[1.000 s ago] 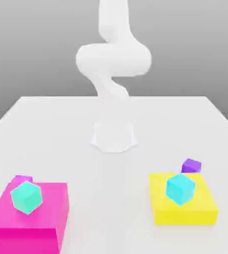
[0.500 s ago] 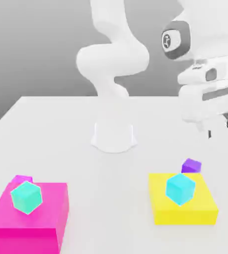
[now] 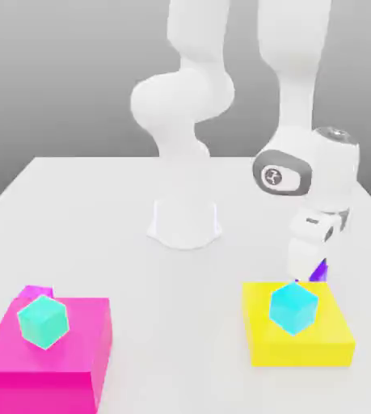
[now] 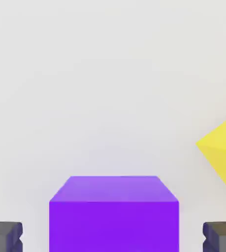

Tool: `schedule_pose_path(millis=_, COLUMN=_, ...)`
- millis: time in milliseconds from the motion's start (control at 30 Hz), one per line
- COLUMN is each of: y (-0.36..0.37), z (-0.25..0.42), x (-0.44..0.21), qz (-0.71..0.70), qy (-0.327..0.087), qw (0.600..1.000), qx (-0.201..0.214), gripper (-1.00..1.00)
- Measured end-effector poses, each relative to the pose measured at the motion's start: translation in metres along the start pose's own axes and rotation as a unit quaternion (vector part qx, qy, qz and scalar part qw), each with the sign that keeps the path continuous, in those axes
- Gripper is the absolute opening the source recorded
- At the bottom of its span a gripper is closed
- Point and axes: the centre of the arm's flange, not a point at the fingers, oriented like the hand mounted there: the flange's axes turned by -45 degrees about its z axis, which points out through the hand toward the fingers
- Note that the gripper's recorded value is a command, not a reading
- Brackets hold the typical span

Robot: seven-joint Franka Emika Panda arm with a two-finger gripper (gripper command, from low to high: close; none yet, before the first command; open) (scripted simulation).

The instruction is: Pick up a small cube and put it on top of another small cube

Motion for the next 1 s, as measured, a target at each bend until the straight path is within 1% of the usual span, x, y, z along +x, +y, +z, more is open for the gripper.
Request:
schedule_pose_path(millis=167, y=0.0, z=0.001, x=0.0, qz=0.0, qy=0.0, qw=1.0, qx=-0.001, gripper=-1.0)
schedule_pose_path(millis=433, y=-0.001, z=-0.056, x=0.0, qz=-0.002, qy=0.0, qw=1.0, qx=-0.002, gripper=-1.0)
schedule_pose_path(millis=467, y=0.008, z=-0.063, x=0.005, qz=0.006, qy=0.003, qw=1.0, qx=-0.003, gripper=-1.0)
schedule_pose_path(millis=567, y=0.049, z=-0.083, x=0.025, qz=0.041, qy=0.018, qw=0.999, qx=-0.011, gripper=-1.0)
schedule_pose_path(millis=633, y=0.096, z=-0.097, x=0.034, qz=0.082, qy=0.022, qw=0.996, qx=-0.017, gripper=-1.0)
schedule_pose_path(millis=733, y=0.178, z=-0.117, x=0.028, qz=0.153, qy=0.021, qw=0.988, qx=-0.023, gripper=-1.0)
schedule_pose_path(millis=867, y=0.289, z=-0.146, x=-0.015, qz=0.251, qy=0.015, qw=0.967, qx=-0.03, gripper=-1.0)
schedule_pose_path(millis=1000, y=0.383, z=-0.176, x=-0.092, qz=0.344, qy=0.007, qw=0.939, qx=-0.031, gripper=-1.0)
